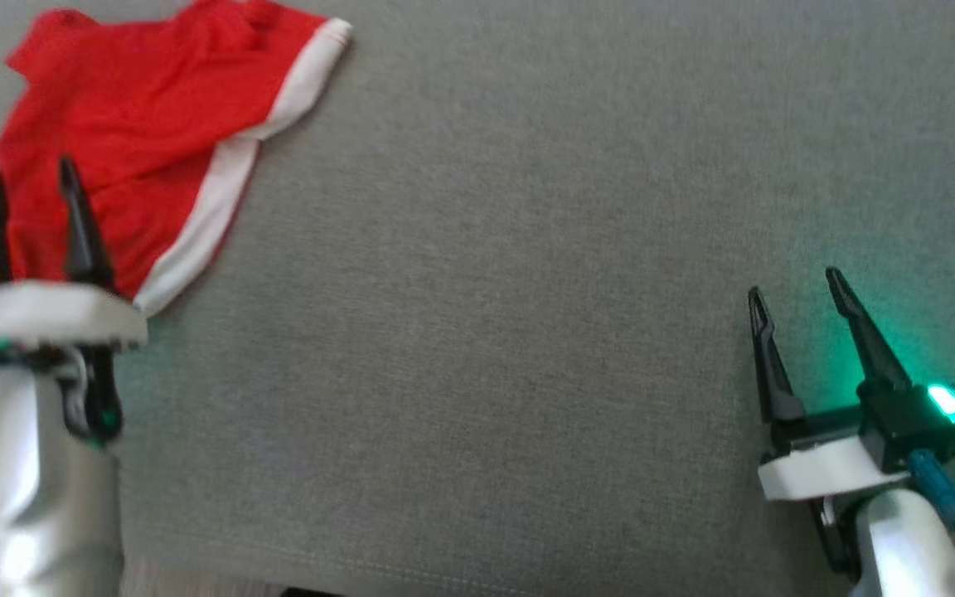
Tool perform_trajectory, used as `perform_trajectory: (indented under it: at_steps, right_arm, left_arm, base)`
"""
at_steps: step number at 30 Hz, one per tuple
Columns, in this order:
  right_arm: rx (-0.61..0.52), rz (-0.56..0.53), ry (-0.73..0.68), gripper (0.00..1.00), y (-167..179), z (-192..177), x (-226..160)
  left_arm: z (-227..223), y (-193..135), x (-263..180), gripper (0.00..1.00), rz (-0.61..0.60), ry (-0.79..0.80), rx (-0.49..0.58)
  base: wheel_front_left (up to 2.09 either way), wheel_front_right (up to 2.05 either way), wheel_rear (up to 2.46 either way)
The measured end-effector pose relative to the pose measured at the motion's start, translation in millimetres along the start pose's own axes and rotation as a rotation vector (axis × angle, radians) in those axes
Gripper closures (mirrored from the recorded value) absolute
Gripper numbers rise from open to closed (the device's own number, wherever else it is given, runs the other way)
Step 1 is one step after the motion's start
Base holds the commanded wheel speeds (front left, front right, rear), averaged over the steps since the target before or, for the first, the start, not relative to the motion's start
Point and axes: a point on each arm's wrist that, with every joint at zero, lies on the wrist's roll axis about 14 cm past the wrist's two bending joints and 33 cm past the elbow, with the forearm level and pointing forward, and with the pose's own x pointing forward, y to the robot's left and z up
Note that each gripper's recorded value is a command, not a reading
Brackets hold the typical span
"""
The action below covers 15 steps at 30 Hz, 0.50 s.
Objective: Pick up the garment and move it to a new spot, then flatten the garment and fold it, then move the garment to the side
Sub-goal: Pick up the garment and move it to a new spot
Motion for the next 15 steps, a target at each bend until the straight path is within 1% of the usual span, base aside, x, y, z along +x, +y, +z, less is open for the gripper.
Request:
perform_trajectory:
  at_steps: [2, 5, 9, 11, 14, 15]
  right_arm:
    - [-0.004, 0.002, 0.014, 0.0, -2.8, -8.0, 5.5]
    - [-0.006, 0.012, 0.032, 0.0, -3.5, -17.2, 9.3]
    - [-0.01, 0.018, 0.027, 0.0, -3.7, -17.3, 9.1]
    - [-0.013, 0.018, 0.025, 0.0, -4.2, -16.4, 8.9]
    - [-0.018, 0.012, 0.021, 0.0, -7.1, -14.6, 8.3]
    - [-0.02, 0.01, 0.021, 0.0, -7.9, -14.4, 7.9]
  left_arm:
    - [-14.2, -5.1, 21.2, 0.0, -0.014, 0.089, 0.027]
    - [-40.0, -10.4, 41.0, 0.0, -0.015, 0.219, 0.032]
    - [-69.9, -15.6, 48.0, 0.0, -0.016, 0.357, 0.004]
    - [-82.5, -16.8, 46.6, 0.0, -0.019, 0.41, 0.008]
    - [-86.8, -16.8, 49.0, 0.0, -0.019, 0.43, 0.014]
    - [-87.9, -17.6, 49.8, 0.18, -0.021, 0.435, 0.017]
  base:
    - [0.0, 0.0, 0.0]
    - [0.0, 0.0, 0.0]
    - [0.0, 0.0, 0.0]
    - [0.0, 0.0, 0.0]
    - [0.0, 0.0, 0.0]
    - [0.0, 0.0, 0.0]
